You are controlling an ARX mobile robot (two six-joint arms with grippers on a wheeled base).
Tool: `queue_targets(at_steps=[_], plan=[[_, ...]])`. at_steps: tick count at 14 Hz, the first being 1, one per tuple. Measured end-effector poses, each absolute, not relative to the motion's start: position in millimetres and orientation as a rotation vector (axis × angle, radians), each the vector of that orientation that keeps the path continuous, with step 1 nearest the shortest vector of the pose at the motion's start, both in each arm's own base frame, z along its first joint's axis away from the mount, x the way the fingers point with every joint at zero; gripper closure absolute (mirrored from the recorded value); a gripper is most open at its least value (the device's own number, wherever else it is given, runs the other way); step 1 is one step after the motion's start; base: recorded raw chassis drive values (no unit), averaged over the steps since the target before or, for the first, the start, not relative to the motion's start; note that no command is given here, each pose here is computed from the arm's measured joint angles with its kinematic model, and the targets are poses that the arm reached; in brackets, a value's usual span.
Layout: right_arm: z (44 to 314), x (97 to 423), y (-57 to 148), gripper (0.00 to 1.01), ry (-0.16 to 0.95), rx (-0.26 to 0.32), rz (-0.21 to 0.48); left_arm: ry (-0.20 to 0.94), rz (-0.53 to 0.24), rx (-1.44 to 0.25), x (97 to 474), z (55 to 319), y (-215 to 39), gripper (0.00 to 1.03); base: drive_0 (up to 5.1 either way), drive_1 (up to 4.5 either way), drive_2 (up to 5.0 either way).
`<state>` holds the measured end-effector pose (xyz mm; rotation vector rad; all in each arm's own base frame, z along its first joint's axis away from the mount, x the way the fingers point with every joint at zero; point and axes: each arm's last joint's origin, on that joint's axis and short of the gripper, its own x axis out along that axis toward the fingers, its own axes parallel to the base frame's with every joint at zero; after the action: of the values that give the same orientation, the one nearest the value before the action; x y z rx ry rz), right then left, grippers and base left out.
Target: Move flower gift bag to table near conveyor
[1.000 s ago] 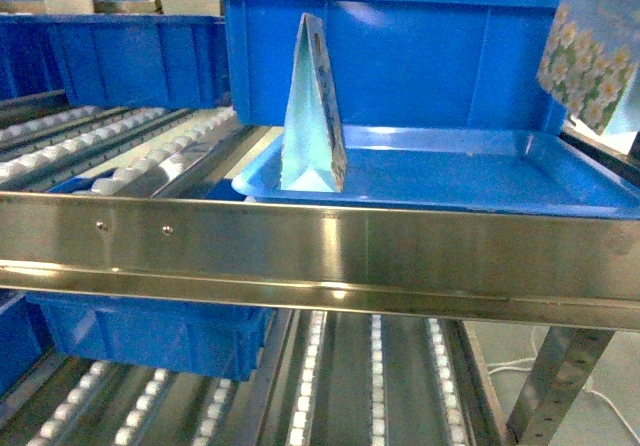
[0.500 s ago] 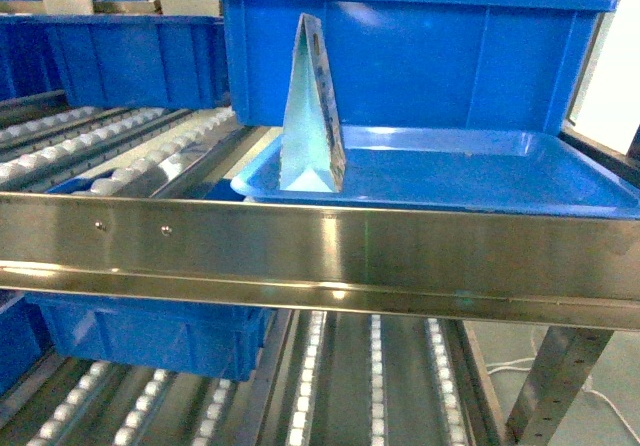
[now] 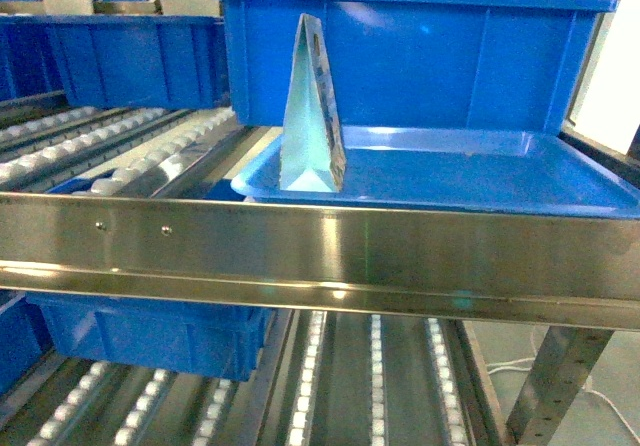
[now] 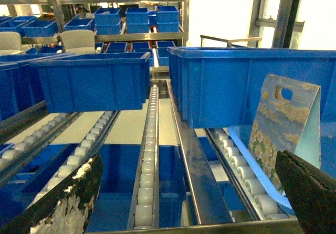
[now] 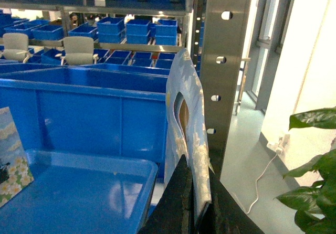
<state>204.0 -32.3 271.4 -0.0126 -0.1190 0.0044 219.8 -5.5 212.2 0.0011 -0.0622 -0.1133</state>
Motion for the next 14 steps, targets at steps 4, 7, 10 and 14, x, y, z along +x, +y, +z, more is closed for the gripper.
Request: queue_targets(at_steps=[4, 7, 10, 14], plan=[[272.5, 202.8, -32.8, 0.99, -0.13, -0.015, -0.015, -0.063, -0.113, 0.001, 219.8, 212.3, -5.5, 0.05, 0.0, 0.0, 0.0], [271.6, 202.7, -32.8, 0.99, -0.128, -0.015, -0.018, -0.112, -0.128, -0.021, 260.7, 233.1, -19.7, 0.05, 0.0, 0.0, 0.0], [271.3, 202.7, -32.8, 0.99, -0.126, -0.015, -0.018, -0.146, -0.133, -0.034, 300.4, 253.8, -41.8, 0.05, 0.0, 0.0, 0.0], [271.3, 202.7, -32.8, 0.99, -0.126, -0.015, -0.018, -0.131, -0.147, -0.043, 320.2, 262.4, -56.3, 0.05, 0.0, 0.0, 0.0]])
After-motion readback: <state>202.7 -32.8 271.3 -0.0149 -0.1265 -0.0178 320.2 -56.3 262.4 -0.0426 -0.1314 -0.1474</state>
